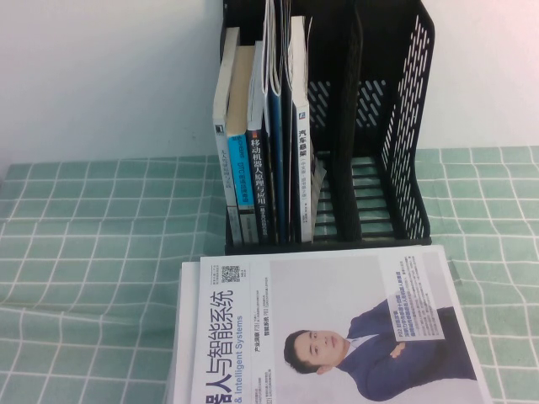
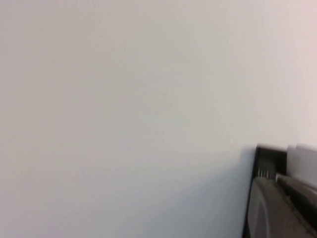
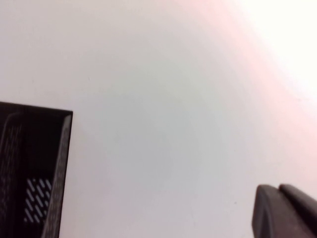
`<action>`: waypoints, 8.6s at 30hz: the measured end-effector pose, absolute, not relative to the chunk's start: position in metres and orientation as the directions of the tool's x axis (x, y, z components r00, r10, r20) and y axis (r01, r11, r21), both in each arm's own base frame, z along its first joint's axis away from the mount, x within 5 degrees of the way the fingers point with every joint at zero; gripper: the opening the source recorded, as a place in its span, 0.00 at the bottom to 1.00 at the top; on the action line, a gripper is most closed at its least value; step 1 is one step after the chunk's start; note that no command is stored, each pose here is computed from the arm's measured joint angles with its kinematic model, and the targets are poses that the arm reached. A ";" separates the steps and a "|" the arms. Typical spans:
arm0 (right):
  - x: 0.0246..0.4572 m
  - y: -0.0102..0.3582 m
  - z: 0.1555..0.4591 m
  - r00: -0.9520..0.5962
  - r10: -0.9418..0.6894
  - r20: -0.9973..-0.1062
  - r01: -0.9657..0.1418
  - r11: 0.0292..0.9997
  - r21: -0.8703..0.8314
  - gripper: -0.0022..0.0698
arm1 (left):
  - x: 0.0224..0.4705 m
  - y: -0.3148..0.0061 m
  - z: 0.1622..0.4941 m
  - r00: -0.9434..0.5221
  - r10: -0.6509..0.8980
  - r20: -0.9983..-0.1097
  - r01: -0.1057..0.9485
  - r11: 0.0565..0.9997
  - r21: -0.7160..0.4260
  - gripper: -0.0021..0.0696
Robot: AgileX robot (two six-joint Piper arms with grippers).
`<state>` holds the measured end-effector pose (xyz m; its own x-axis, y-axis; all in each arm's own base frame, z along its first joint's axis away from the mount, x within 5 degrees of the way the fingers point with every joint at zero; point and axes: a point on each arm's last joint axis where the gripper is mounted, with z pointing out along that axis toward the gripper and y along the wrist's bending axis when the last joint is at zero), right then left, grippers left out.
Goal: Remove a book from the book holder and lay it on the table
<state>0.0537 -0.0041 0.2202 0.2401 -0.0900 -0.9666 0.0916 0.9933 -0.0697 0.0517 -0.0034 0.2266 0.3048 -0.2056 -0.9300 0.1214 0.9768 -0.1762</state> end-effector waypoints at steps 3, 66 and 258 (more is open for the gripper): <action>0.053 -0.004 0.223 0.274 -0.088 -0.958 0.093 0.993 -0.065 0.03 | 0.047 -0.003 0.237 0.418 -0.233 -0.878 0.154 0.971 -0.184 0.03; 0.176 0.062 0.253 -0.378 -0.481 -0.791 -0.657 0.742 -0.136 0.03 | 0.216 -0.143 0.345 -0.630 -0.034 -0.776 0.559 0.673 -0.484 0.03; 0.332 0.210 0.178 0.078 0.026 -0.997 -0.472 0.881 -0.014 0.21 | 0.314 -0.180 0.327 -0.704 -0.005 -0.710 0.396 0.827 -0.399 0.03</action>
<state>0.3316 0.2104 0.1781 0.0783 0.0258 -0.9966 -0.4723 0.8813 -0.0143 0.3144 -0.1800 0.3274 -0.7043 -0.0052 -0.7099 0.3958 0.8272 -0.3988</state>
